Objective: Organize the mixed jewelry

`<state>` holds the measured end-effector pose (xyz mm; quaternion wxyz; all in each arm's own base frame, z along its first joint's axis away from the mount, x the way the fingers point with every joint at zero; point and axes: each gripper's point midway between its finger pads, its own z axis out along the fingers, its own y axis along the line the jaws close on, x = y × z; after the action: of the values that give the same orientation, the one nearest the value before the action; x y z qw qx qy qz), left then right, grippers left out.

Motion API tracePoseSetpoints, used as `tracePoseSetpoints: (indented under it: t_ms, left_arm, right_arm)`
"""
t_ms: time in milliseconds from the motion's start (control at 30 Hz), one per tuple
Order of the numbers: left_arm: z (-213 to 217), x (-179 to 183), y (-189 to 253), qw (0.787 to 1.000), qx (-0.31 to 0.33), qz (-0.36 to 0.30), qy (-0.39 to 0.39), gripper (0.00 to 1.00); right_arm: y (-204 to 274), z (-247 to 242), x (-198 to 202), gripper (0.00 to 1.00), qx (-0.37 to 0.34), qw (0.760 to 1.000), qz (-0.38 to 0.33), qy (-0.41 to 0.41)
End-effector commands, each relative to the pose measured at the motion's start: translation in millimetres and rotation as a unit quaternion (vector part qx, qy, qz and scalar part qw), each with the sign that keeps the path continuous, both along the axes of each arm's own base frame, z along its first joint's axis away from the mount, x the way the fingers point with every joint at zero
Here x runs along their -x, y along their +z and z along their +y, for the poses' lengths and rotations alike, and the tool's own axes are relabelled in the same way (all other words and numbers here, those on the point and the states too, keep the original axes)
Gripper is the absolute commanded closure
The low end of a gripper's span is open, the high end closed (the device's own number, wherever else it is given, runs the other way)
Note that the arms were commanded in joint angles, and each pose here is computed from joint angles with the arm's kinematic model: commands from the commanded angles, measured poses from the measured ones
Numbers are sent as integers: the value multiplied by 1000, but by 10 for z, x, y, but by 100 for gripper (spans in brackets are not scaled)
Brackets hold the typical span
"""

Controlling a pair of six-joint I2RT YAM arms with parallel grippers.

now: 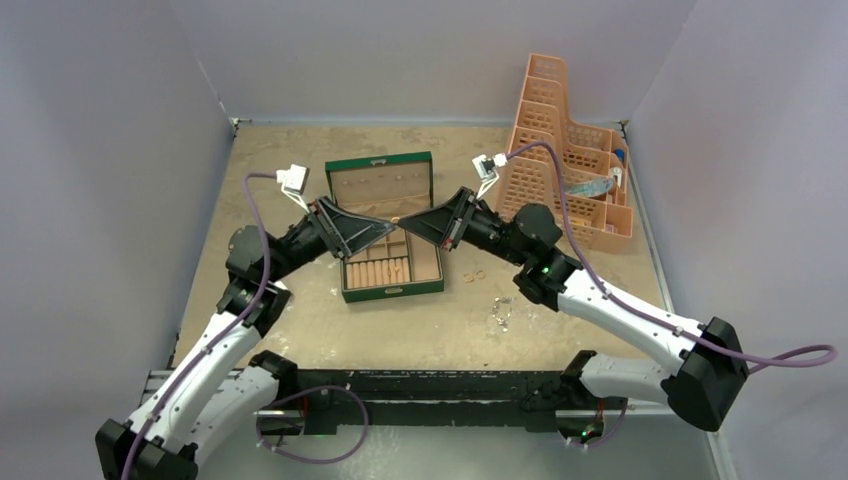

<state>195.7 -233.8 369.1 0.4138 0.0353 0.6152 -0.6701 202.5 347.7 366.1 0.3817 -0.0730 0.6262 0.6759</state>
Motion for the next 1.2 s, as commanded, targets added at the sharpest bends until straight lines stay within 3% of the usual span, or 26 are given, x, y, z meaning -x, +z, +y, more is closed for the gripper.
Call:
tracePoseSetpoints:
  t_ms: [0,67,267,467,567,767,1167]
  left_arm:
    - [271,-198,-205,990,-49,35,124,35]
    - [480,-283,-416,975,-84,71,194,27]
    - [1181,-371,-861,900,-186,140,369,23]
    - [1590,-401,-976,839,-279,142,446,22]
    - [1685,-436,-1005,820,-314,133,460,22]
    - [1647,-476,-1135,816,-345,131,445,21]
    - [1598,-483,-1185,819,-358,134,429,21]
  right_arm:
    - [-84,-7,-195,100,35,998,13,-47]
    - [-287,5,-346,100,74,994,31,-78]
    - [-1061,207,-497,100,212,966,84,-124]
    - [-1729,312,-546,100,347,911,123,-187]
    - [-2023,370,-535,100,407,882,134,-195]
    - [-2314,496,-541,100,488,834,136,-218]
    - [-2567,471,-547,100,547,777,160,-266]
